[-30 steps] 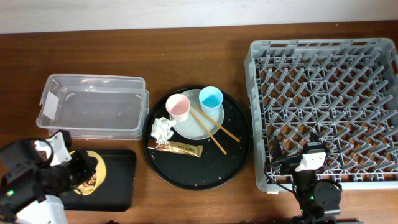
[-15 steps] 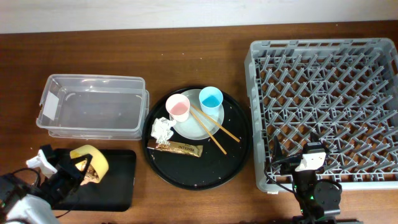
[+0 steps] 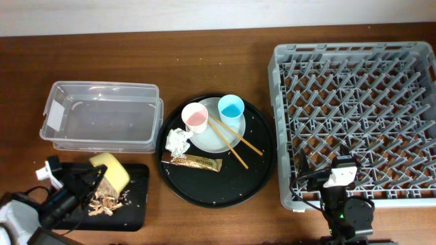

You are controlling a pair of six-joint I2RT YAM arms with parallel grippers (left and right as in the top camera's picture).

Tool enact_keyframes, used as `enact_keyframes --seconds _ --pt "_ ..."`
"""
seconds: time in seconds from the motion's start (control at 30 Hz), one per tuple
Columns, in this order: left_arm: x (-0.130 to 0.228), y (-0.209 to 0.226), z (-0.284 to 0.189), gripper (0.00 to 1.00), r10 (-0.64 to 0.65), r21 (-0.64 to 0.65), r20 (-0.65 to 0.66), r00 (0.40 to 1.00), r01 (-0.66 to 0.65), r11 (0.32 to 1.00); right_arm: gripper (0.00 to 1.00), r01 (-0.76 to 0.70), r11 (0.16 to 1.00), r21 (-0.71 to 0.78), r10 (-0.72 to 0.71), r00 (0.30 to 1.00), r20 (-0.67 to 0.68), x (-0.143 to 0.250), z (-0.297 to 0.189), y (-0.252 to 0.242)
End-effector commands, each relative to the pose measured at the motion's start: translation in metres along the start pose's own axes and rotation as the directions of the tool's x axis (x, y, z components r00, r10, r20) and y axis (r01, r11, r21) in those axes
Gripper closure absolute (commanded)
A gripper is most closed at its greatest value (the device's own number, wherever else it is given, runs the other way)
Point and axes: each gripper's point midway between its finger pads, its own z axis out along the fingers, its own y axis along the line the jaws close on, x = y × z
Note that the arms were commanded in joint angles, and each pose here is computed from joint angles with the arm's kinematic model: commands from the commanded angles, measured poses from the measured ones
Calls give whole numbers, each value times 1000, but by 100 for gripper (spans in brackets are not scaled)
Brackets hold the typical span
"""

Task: Sort waste into correct bins and load items into the dishwasher rack
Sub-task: 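Carry the yellow bowl left over the black rectangular tray, then tilt the yellow bowl to dump scraps onto the black tray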

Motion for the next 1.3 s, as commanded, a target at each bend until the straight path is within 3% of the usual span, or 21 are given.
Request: enact_keyframes --seconds 0.0,0.17,0.4,0.5,0.7,0.8,1.07,1.13,1.2,1.27 --pt "-14 -15 -5 99 102 51 55 993 -105 993 2 -4 1000 3 4 1000 -6 3 0 0" --pt "-31 -17 -23 98 71 85 176 982 -87 993 2 -3 1000 3 3 1000 -6 3 0 0" --pt "-20 -21 -22 98 14 94 143 990 -28 995 2 -3 1000 3 3 1000 -6 3 0 0" --pt "-23 -25 -24 95 79 106 173 982 -99 989 2 -4 1000 3 4 1000 -6 3 0 0" --pt "-20 -20 -24 94 11 90 150 989 -25 996 2 -3 1000 3 3 1000 -6 3 0 0" --pt "-21 -22 -24 94 70 90 162 984 -86 992 2 -3 1000 3 3 1000 -6 3 0 0" --pt "-19 -25 -24 94 -27 116 152 988 9 993 2 -3 1000 3 3 1000 -6 3 0 0" --pt "-21 -25 -25 94 21 110 163 986 -39 993 2 -3 1000 3 3 1000 -6 3 0 0" --pt "-17 -26 -24 94 -42 118 144 989 25 993 2 -3 1000 3 3 1000 -6 3 0 0" --pt "-20 -29 -25 94 16 125 168 986 -38 991 2 -3 1000 3 3 1000 -6 3 0 0"
